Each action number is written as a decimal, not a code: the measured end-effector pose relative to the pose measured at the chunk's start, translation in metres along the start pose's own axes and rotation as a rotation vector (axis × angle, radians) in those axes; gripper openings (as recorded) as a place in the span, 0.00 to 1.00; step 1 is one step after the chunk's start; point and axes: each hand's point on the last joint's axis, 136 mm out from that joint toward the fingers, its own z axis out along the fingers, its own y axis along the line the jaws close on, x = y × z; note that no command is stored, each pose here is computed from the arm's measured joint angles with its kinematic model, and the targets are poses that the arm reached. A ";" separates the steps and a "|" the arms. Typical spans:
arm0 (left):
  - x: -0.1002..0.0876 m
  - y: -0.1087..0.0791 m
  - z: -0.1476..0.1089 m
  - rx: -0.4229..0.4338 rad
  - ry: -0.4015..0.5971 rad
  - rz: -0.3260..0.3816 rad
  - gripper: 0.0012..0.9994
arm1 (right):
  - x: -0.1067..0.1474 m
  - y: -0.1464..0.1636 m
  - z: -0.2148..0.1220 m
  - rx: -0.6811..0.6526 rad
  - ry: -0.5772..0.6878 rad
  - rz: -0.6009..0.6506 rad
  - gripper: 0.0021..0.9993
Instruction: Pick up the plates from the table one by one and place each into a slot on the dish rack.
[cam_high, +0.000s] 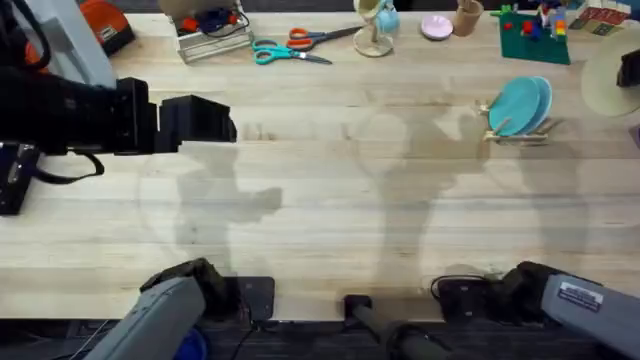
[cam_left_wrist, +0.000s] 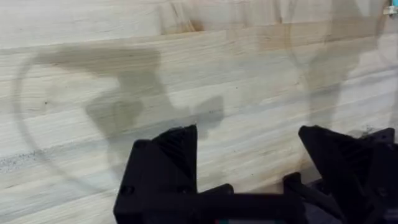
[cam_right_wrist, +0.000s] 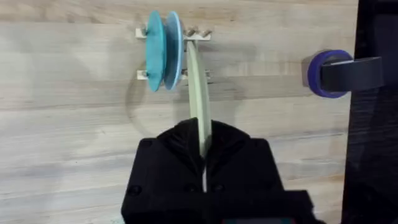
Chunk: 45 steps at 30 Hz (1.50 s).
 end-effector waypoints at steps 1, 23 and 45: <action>0.000 0.000 0.000 0.000 0.000 0.000 1.00 | 0.000 -0.001 0.002 -0.004 0.004 0.000 0.03; 0.003 -0.001 0.000 0.004 0.012 -0.008 1.00 | -0.004 -0.005 0.069 -0.110 0.113 0.051 0.03; 0.003 -0.001 0.000 0.004 0.012 -0.008 1.00 | -0.008 -0.005 0.111 -0.130 0.167 0.111 0.03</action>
